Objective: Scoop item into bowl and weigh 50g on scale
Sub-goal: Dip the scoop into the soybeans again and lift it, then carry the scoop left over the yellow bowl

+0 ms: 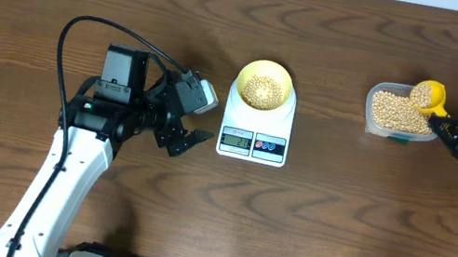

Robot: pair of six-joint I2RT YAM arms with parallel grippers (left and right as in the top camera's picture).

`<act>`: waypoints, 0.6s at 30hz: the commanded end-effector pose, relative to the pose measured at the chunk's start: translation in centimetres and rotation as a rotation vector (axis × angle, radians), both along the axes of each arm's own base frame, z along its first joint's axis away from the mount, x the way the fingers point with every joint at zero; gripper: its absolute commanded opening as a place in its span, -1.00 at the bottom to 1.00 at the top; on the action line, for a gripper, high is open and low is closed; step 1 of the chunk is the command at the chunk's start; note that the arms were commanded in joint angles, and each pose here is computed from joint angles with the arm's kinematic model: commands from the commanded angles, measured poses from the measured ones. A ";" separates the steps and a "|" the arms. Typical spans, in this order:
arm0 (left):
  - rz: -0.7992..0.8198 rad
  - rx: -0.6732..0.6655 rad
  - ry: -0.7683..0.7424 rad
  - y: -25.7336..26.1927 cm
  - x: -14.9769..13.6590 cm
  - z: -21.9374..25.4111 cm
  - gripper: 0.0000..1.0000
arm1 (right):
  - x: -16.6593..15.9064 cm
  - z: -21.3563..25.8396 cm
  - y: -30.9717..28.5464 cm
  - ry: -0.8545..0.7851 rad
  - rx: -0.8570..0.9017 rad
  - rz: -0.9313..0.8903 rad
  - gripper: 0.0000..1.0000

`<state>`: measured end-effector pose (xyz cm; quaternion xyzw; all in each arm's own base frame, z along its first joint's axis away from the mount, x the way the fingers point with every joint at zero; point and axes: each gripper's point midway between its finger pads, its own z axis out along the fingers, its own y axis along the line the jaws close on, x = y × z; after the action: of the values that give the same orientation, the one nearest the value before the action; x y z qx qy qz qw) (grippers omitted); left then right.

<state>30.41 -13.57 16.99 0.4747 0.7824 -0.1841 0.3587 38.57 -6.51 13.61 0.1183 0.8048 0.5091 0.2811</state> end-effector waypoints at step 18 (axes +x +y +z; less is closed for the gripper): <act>-0.005 0.008 -0.039 0.1 0.7 1.0 0.86 | 0.6 3.4 11.5 -0.058 0.211 0.291 -0.98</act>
<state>30.41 -13.58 16.99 0.4747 0.7823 -0.1843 0.3588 39.31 2.63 16.43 0.0205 0.7622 0.5998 0.2428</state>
